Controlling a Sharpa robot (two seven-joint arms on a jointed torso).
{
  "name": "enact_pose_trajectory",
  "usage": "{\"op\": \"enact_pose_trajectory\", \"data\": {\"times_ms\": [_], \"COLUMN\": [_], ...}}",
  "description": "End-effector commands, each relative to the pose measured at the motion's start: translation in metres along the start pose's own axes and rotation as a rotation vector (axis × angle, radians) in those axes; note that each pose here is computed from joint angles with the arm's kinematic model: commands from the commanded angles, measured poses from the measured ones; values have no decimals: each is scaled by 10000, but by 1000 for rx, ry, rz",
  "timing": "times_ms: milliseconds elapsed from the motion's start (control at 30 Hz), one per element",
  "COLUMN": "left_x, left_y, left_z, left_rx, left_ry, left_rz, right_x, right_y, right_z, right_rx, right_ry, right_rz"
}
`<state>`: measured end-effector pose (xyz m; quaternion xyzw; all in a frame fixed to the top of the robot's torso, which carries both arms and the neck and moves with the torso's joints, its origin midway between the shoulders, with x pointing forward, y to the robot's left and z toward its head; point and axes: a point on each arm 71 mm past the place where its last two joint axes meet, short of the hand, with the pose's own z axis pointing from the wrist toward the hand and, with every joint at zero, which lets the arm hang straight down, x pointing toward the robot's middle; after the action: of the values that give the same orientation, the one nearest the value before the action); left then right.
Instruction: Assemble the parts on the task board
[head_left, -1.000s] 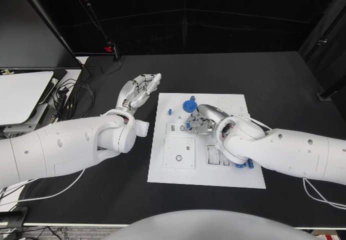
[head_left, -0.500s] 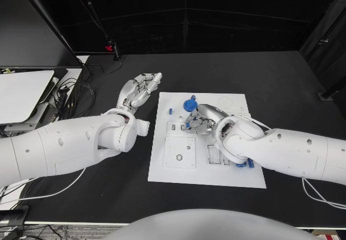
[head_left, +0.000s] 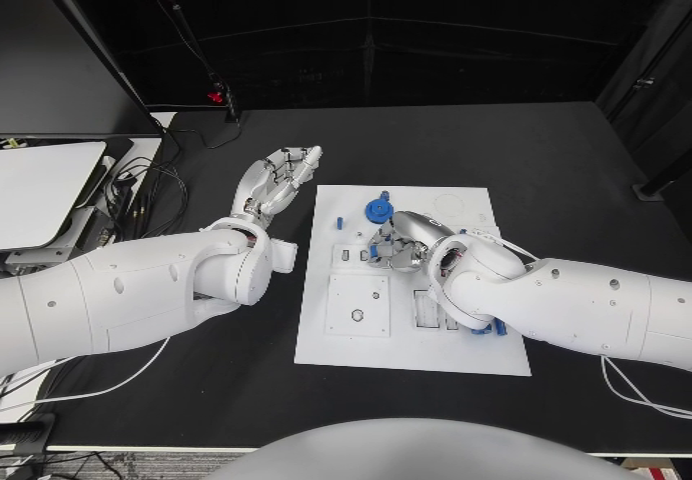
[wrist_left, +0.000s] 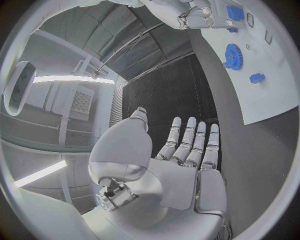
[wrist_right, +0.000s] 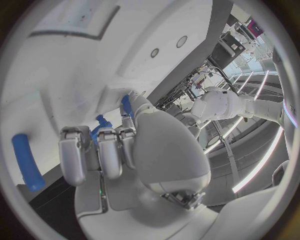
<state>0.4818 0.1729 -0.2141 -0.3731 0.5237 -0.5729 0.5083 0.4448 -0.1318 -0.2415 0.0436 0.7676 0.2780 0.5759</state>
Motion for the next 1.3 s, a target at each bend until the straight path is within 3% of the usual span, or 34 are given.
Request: {"op": "enact_pose_trajectory", "data": {"times_ms": [33,367,533,667,833,1100,1233,1300], "left_x": [3,-1,-1,3,-14,-80,-125,-143], "left_y": [-182,-181,-180,-174,-167,-194,-241,-279], "left_z": [-17,-18,-16,-14,-18,-53,-42,-15], "left_rx": [247,246,245,238,226,215,169,116], "left_ry": [8,8,9,15,33,143,191,228], "left_rz": [-1,-2,-3,-9,0,197,311,372], "right_x": [12,12,-10,-58,-171,-448,-687,-800], "right_y": [3,25,39,59,98,86,21,-64], "right_z": [-2,-3,-5,-16,-88,-316,-414,-485], "right_rx": [2,-9,-26,-67,-163,-261,-260,-224], "right_ry": [15,6,-26,-87,-211,-319,-345,-329], "right_rz": [-7,-7,2,23,69,122,176,257]}}
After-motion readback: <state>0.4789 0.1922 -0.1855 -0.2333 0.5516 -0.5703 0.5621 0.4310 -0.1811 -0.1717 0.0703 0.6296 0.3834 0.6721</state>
